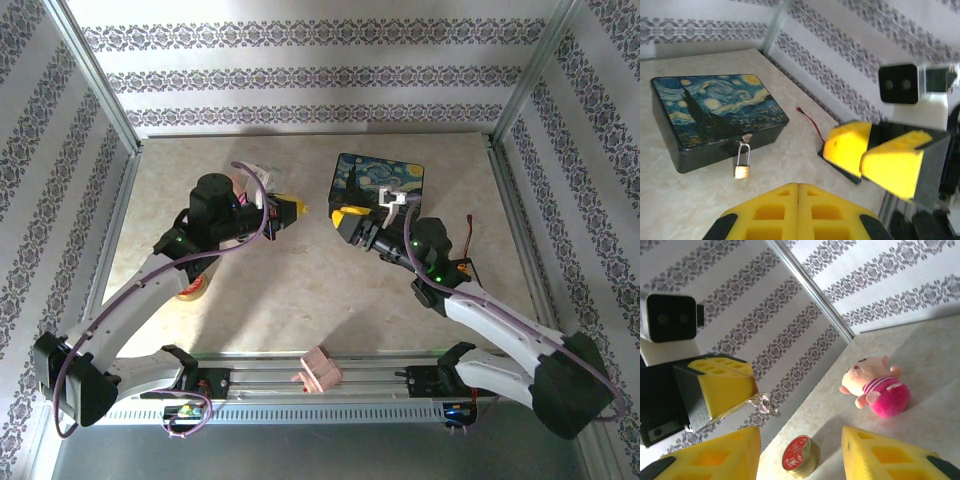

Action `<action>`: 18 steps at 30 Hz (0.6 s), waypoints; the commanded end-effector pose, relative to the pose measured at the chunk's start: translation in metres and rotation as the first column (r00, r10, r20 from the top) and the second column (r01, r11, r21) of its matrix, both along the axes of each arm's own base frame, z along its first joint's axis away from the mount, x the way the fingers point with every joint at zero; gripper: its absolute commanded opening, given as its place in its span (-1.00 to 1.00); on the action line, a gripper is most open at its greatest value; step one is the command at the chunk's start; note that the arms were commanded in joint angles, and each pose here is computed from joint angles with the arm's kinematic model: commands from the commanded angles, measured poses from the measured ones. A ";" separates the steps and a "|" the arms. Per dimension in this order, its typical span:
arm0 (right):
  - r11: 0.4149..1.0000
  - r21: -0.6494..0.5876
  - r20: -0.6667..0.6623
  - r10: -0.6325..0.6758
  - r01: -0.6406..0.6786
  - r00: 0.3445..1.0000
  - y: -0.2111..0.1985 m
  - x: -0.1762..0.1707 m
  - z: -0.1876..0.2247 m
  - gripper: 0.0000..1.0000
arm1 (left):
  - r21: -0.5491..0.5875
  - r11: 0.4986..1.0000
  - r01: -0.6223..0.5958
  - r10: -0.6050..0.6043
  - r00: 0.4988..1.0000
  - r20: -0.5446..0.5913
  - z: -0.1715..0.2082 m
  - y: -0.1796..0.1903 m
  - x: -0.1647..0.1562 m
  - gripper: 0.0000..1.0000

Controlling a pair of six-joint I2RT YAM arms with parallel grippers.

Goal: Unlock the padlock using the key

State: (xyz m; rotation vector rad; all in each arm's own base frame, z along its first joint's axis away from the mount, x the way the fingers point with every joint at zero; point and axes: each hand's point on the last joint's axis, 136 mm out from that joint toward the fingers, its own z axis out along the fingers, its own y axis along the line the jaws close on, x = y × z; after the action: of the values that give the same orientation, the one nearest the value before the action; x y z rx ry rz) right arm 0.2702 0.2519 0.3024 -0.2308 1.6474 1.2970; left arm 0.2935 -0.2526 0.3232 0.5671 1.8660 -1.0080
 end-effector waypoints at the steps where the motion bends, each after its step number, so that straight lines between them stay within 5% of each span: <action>1: 0.995 -0.085 0.115 0.057 -0.047 0.992 -0.003 -0.020 0.003 -0.04 | 0.115 0.975 0.191 -0.191 0.981 -0.010 -0.017 -0.004 -0.032 -1.00; 9: 0.939 -0.097 0.226 0.343 -0.330 0.912 0.012 -0.077 0.029 0.00 | 0.121 0.926 0.358 -0.368 0.927 0.069 -0.001 -0.014 -0.061 -1.00; 18: 0.891 -0.110 0.185 0.453 -0.440 0.872 0.035 -0.076 0.025 -0.23 | 0.103 0.902 0.419 -0.427 0.902 0.071 0.000 -0.021 -0.073 -1.00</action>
State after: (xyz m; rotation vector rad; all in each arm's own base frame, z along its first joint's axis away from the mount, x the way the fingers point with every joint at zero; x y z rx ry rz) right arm 0.2036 0.2794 0.3110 -0.7106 1.5778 1.4689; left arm 0.2318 -0.2699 0.3151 1.0261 1.7924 -1.1263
